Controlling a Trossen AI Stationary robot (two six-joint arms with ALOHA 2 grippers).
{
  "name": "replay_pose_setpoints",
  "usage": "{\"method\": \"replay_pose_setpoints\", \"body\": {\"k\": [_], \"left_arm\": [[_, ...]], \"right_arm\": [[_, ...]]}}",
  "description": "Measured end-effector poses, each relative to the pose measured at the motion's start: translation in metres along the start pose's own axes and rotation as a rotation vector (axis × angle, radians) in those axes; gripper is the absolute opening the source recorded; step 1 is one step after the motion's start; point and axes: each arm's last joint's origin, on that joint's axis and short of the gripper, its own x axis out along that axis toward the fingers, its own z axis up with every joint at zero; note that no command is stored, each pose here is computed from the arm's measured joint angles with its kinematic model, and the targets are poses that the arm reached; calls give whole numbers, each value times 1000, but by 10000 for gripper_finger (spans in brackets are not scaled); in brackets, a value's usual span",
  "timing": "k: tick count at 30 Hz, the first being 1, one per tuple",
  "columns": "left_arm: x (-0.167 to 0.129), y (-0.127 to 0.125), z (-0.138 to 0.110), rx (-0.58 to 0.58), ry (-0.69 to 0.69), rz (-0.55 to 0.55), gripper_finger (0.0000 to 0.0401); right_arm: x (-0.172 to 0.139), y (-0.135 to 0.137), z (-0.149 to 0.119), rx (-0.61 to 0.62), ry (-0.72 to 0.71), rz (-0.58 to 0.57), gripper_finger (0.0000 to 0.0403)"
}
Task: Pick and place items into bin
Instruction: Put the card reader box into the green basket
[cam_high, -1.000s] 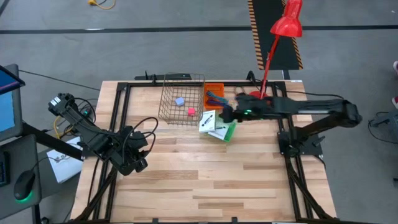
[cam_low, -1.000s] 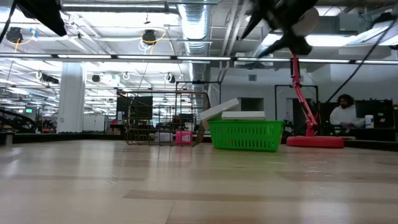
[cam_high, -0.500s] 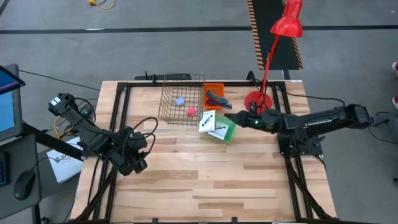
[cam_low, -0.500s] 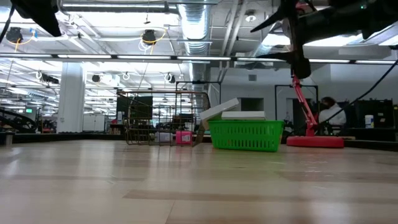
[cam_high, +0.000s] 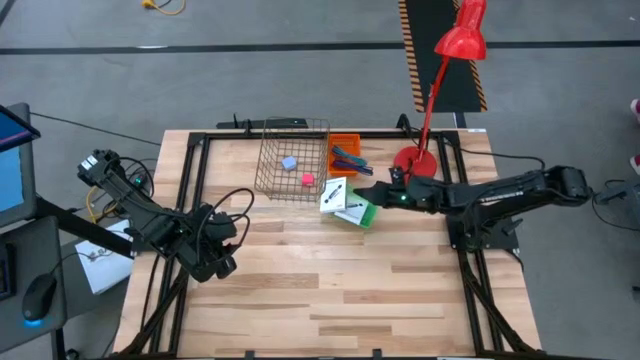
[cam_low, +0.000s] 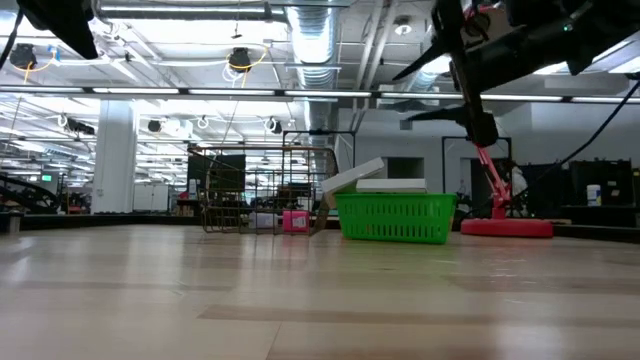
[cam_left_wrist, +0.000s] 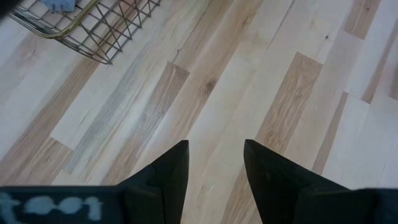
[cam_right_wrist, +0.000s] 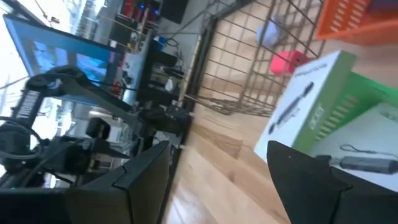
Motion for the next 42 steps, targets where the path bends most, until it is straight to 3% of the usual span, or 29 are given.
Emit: {"method": "replay_pose_setpoints", "body": {"k": [16, 24, 29, 36, 42], "left_arm": [[0, 0, 0, -3, 0, 0, 143], [0, 0, 0, -3, -1, 0, 143], [0, 0, 0, -2, -1, 0, 143], [0, 0, 0, 4, -1, 0, 143], [0, 0, 0, 4, -1, 1, 143]], "right_arm": [[16, -11, 3, 61, 17, -20, 260], [16, -27, 5, 94, 61, -161, 260], [16, -28, 5, 118, 62, -168, 260], [18, -13, 5, 128, 81, -164, 260], [20, 6, 21, 83, 117, -212, 260]]}}
